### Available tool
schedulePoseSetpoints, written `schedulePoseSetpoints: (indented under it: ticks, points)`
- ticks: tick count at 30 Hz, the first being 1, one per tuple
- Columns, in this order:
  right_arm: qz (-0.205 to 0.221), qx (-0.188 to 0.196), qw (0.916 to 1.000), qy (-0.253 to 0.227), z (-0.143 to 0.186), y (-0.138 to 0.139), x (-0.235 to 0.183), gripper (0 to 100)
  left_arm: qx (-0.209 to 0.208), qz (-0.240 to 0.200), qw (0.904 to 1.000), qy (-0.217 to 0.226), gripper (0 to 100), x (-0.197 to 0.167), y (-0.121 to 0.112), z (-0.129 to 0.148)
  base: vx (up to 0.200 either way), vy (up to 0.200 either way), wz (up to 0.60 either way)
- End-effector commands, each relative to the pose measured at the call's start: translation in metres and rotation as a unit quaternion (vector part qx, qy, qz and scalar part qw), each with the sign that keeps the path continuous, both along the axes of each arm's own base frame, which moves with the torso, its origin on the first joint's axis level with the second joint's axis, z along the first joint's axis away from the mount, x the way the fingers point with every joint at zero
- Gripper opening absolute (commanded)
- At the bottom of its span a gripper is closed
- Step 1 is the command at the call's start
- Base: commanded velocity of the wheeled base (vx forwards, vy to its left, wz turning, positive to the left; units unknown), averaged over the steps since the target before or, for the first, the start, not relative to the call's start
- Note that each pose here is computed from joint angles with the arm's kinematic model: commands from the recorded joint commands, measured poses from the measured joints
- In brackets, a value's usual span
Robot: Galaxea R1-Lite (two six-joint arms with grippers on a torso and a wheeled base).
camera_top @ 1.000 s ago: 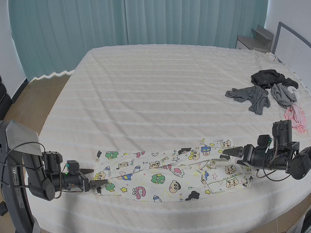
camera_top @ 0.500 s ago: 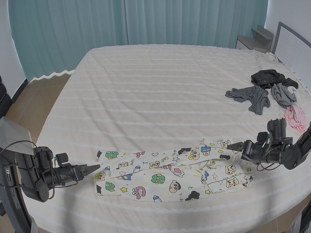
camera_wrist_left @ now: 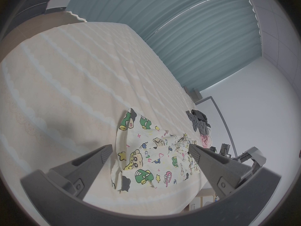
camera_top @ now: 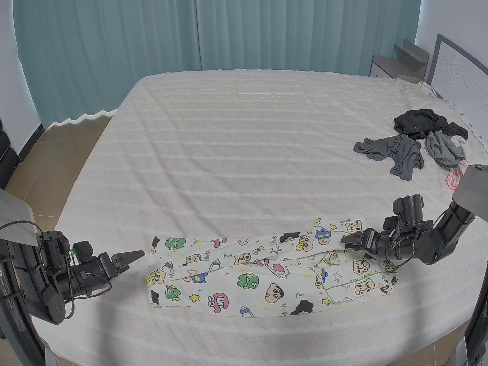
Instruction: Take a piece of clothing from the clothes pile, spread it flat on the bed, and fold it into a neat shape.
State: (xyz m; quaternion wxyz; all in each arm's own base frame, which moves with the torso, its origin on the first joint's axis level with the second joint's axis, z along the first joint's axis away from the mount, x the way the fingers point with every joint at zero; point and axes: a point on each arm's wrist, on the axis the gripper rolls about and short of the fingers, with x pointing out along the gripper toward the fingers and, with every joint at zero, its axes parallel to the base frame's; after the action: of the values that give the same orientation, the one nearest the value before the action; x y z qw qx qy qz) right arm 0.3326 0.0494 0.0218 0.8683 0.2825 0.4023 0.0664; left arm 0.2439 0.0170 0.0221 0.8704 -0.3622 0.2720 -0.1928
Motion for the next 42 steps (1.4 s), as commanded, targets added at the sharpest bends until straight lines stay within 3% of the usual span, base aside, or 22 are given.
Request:
schedulePoseSetpoints:
  ticks: [1, 6, 7, 29, 39, 40, 42]
  points:
    - [-0.004, 0.005, 1.0000, 0.005, -0.009, 0.003, 0.010, 100, -0.002, 0.003, 0.9999, -0.009, 100, -0.002, 0.000, 0.007, 0.000, 0.000, 0.00]
    - [-0.016, 0.011, 0.9998, -0.005, -0.008, 0.004, 0.021, 100, -0.003, 0.003, 1.0000, -0.006, 100, -0.003, 0.000, 0.006, 0.000, 0.000, 0.00]
    - [-0.019, 0.010, 0.9998, -0.003, -0.011, 0.004, 0.024, 0, -0.003, 0.003, 1.0000, -0.004, 100, -0.004, 0.000, 0.005, 0.000, 0.000, 0.00]
    - [-0.064, -0.004, 0.9979, 0.006, 0.001, -0.019, -0.002, 0, -0.002, 0.003, 0.9996, 0.026, 100, -0.021, -0.002, 0.001, 0.000, 0.000, 0.00]
    - [-0.082, -0.004, 0.9965, 0.017, -0.010, -0.031, -0.006, 0, 0.005, 0.018, 0.9993, 0.033, 100, -0.020, -0.002, -0.002, 0.000, 0.000, 0.00]
    - [-0.084, -0.005, 0.9962, 0.019, -0.012, -0.033, -0.007, 100, 0.006, 0.018, 0.9993, 0.033, 100, -0.020, -0.002, -0.002, 0.000, 0.000, 0.00]
    - [-0.087, -0.004, 0.9960, 0.019, -0.015, -0.035, -0.010, 100, 0.006, 0.018, 0.9993, 0.033, 100, -0.020, -0.002, -0.002, 0.000, 0.000, 0.00]
